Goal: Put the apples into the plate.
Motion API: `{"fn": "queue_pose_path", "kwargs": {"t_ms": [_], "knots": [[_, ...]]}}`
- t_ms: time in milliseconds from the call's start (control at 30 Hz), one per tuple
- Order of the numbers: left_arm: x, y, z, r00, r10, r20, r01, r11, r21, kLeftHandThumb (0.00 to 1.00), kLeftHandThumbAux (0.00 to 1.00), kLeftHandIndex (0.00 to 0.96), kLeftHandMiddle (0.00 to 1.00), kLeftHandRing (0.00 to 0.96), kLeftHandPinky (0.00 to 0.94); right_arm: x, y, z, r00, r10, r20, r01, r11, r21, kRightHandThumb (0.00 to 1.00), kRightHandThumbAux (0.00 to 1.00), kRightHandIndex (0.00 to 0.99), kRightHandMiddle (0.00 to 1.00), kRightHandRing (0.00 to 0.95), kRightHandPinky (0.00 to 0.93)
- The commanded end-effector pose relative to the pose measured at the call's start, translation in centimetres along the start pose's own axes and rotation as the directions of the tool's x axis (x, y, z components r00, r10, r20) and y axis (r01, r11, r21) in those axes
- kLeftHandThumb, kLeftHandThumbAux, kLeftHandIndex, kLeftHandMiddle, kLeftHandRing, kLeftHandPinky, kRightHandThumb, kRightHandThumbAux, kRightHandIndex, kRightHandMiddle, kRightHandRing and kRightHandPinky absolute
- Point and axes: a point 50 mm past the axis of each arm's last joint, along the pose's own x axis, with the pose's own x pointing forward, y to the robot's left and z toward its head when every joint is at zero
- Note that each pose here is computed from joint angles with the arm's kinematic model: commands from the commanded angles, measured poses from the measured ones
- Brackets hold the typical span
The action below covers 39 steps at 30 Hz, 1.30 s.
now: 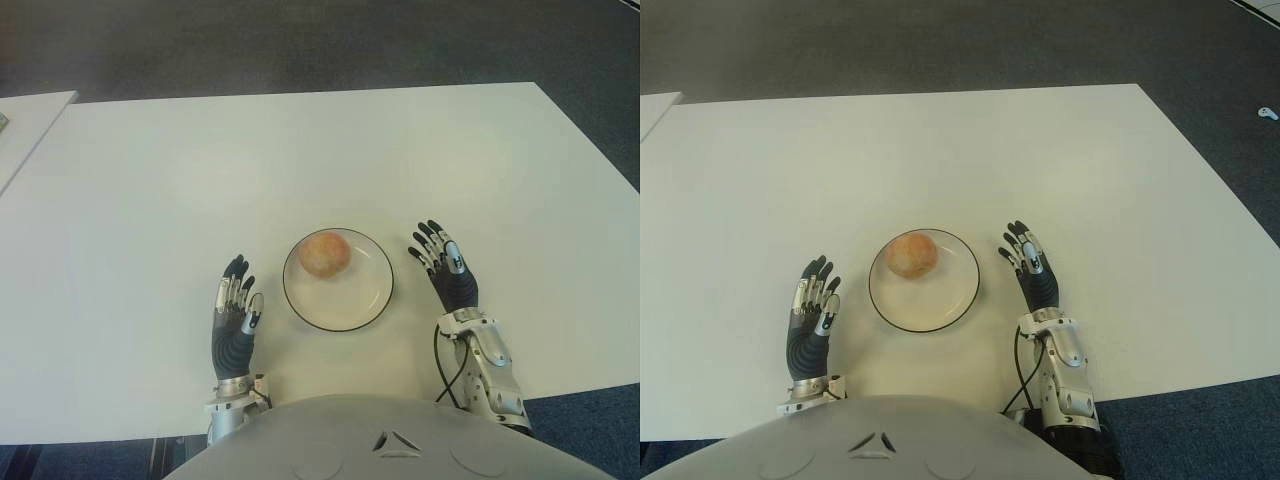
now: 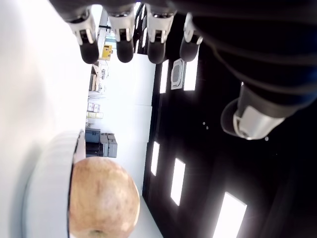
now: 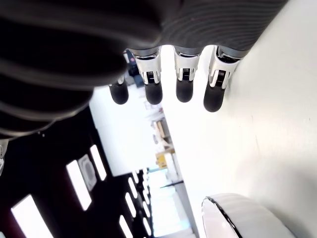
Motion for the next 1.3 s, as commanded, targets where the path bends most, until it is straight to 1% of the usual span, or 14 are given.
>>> {"fn": "queue_pose_path", "kwargs": {"t_ms": [33,167,367,633,933,1033,1133,1300], "knots": [[-1.1,0.4,-1.4,0.994,0.021,-0.104,-0.02,1.0,0.011,0.124,0.531,0.013,0.016,0.0,0.027,-0.3,-0.3,-0.6,0.999,-0.045,-0.016,0.045,0.998,0.035,0.068,0.346,0.035,0.018,0.0,0.0],[-1.2,0.7,-1.3,0.994,0.029,-0.107,-0.026,0.999,0.029,0.121,0.522,0.016,0.015,0.0,0.02,-0.3,-0.3,-0.9,0.998,-0.055,-0.014,0.056,0.997,0.061,0.073,0.35,0.043,0.026,0.0,0.0],[-1.2,1.0,-1.3,0.993,0.039,-0.111,-0.037,0.999,0.019,0.13,0.508,0.025,0.022,0.0,0.023,-0.5,0.1,-1.5,0.998,-0.062,-0.018,0.063,0.996,0.059,0.062,0.351,0.042,0.032,0.0,0.0],[-1.0,0.5,-1.2,0.995,0.009,-0.099,-0.008,1.0,0.008,0.126,0.511,0.016,0.016,0.0,0.012,-1.3,0.7,-2.7,0.998,-0.053,-0.043,0.052,0.998,-0.026,0.057,0.358,0.036,0.034,0.0,0.01],[-0.7,-0.4,-1.0,0.994,0.037,-0.1,-0.044,0.997,-0.068,0.125,0.523,0.029,0.033,0.006,0.029,-1.2,0.7,-3.7,0.997,-0.034,-0.062,0.029,0.996,-0.078,0.08,0.387,0.038,0.029,0.0,0.01],[-0.8,-0.5,-1.0,0.994,0.042,-0.105,-0.05,0.996,-0.069,0.12,0.527,0.033,0.036,0.008,0.022,-1.2,0.6,-4.0,0.998,-0.03,-0.064,0.024,0.995,-0.094,0.08,0.394,0.038,0.025,0.0,0.003],[-0.7,-0.6,-0.9,0.994,0.042,-0.101,-0.049,0.996,-0.07,0.117,0.533,0.044,0.051,0.021,0.037,-1.2,0.5,-4.2,0.998,-0.026,-0.065,0.019,0.994,-0.105,0.077,0.398,0.046,0.031,0.0,0.003],[-0.6,-0.2,-1.6,0.991,0.042,-0.124,-0.051,0.996,-0.069,0.116,0.544,0.047,0.055,0.024,0.028,-1.2,0.3,-4.3,0.998,-0.013,-0.064,0.006,0.994,-0.11,0.078,0.4,0.055,0.043,0.001,0.006]]}}
